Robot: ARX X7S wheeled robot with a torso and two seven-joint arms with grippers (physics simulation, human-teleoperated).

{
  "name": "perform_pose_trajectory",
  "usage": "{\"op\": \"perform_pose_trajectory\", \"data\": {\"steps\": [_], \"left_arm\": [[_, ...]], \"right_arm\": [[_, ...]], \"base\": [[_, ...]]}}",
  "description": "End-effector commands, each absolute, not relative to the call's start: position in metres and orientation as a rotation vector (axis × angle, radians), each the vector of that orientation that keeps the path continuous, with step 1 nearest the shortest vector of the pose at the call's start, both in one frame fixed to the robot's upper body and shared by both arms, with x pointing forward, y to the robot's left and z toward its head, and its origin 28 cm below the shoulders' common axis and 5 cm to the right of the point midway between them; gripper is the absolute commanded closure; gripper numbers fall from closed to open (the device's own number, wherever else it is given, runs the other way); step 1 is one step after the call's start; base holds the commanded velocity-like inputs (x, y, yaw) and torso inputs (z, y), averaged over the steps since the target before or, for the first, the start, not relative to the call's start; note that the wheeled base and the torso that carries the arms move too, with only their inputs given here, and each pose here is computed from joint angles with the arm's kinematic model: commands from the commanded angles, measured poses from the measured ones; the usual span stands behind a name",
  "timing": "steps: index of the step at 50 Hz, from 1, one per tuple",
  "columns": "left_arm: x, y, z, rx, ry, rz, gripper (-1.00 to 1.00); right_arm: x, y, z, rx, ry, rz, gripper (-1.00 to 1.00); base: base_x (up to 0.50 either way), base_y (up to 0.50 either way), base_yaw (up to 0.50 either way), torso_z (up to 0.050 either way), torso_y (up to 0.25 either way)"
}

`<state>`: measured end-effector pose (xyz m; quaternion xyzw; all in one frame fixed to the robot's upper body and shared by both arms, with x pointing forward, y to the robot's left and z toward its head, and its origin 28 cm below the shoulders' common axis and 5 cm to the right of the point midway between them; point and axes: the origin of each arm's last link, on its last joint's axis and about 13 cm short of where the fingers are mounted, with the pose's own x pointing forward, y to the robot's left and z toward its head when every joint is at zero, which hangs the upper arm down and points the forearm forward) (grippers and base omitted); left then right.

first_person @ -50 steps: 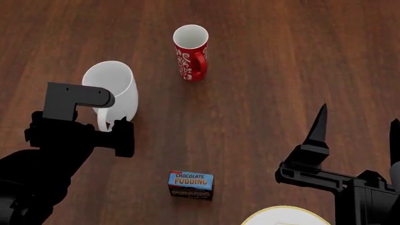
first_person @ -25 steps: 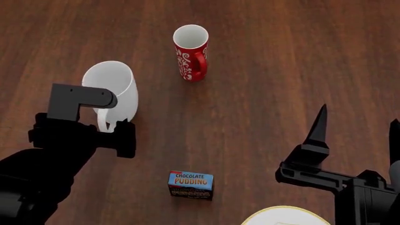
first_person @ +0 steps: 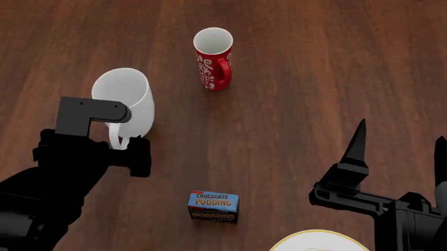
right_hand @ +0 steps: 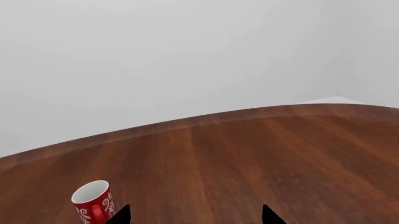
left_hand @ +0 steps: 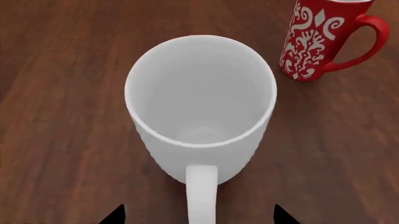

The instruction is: Put the white mug on the plate.

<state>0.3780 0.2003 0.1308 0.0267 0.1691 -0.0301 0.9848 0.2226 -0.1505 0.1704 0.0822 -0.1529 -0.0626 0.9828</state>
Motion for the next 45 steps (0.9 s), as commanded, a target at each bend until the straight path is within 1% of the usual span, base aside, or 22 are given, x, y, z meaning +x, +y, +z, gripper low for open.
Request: {"op": "perform_pose_trajectory", "data": {"steps": [1,45], "left_arm": [[0.381,0.201,0.128,0.057,0.347,-0.052,-1.0],[0.396,0.201,0.116,0.06,0.377,-0.039,-1.0]], "right_arm": [[0.223,-0.151,0.169,0.168,-0.307,-0.126,-1.0],[0.225,-0.152,0.166,0.17,-0.295,-0.13,-1.0]], "base": [[0.0,0.0,0.0,0.0,0.0],[0.0,0.0,0.0,0.0,0.0]]}}
